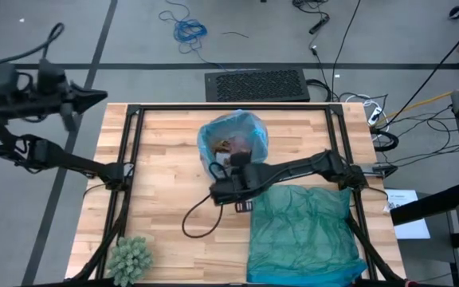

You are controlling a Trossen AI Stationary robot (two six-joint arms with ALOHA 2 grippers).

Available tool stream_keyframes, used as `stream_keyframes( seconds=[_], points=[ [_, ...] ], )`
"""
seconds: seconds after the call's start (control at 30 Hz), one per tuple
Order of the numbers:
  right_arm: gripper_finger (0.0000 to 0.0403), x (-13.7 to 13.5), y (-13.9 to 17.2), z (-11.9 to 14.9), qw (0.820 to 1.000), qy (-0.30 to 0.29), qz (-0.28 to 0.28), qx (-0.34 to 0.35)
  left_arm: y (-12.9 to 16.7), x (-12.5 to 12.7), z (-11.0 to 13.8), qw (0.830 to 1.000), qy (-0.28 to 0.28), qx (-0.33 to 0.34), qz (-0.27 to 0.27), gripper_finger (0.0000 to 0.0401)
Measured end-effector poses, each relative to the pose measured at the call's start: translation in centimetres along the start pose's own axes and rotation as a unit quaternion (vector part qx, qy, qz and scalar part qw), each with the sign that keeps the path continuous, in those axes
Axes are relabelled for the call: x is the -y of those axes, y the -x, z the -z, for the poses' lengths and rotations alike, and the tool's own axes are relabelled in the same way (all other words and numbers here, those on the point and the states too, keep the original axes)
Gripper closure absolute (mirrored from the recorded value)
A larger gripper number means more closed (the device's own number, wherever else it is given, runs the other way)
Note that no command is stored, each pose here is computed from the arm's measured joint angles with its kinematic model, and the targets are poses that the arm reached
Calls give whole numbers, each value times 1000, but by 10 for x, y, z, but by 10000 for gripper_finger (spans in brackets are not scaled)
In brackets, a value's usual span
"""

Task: Place trash/remove bag and relplace
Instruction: Remove the light blue trash bag from the black trash bin

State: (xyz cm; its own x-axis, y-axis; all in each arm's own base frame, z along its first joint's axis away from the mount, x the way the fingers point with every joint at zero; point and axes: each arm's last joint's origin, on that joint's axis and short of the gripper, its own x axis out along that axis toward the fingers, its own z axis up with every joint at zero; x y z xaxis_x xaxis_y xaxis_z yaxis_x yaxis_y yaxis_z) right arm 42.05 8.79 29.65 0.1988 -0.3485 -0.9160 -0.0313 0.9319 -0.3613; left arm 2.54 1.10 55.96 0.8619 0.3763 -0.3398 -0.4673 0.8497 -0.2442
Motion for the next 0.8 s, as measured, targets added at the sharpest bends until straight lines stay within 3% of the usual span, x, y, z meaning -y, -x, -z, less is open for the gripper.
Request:
stream_keyframes(
  seconds=[0.2, 0.33, 0.43, 0.57, 0.8],
  points=[
    [302, -7, -29, -7, 997, -4, 68, -29, 1, -3, 11, 999, -40, -22, 14, 401],
    [308, -7, -42, -9, 995, -29, 84, -42, 1, -6, 18, 999, -23, -33, 12, 401],
    [335, -6, -42, -10, 994, -58, 90, -36, 5, -7, 21, 999, -14, -35, 25, 401],
    [394, -7, -20, -3, 994, -92, 54, -25, 13, -9, 24, 999, -9, -29, 35, 401],
    [401, -8, 40, 14, 986, -161, -37, 36, 13, -8, 24, 998, -8, -32, 44, 401]
  ],
)
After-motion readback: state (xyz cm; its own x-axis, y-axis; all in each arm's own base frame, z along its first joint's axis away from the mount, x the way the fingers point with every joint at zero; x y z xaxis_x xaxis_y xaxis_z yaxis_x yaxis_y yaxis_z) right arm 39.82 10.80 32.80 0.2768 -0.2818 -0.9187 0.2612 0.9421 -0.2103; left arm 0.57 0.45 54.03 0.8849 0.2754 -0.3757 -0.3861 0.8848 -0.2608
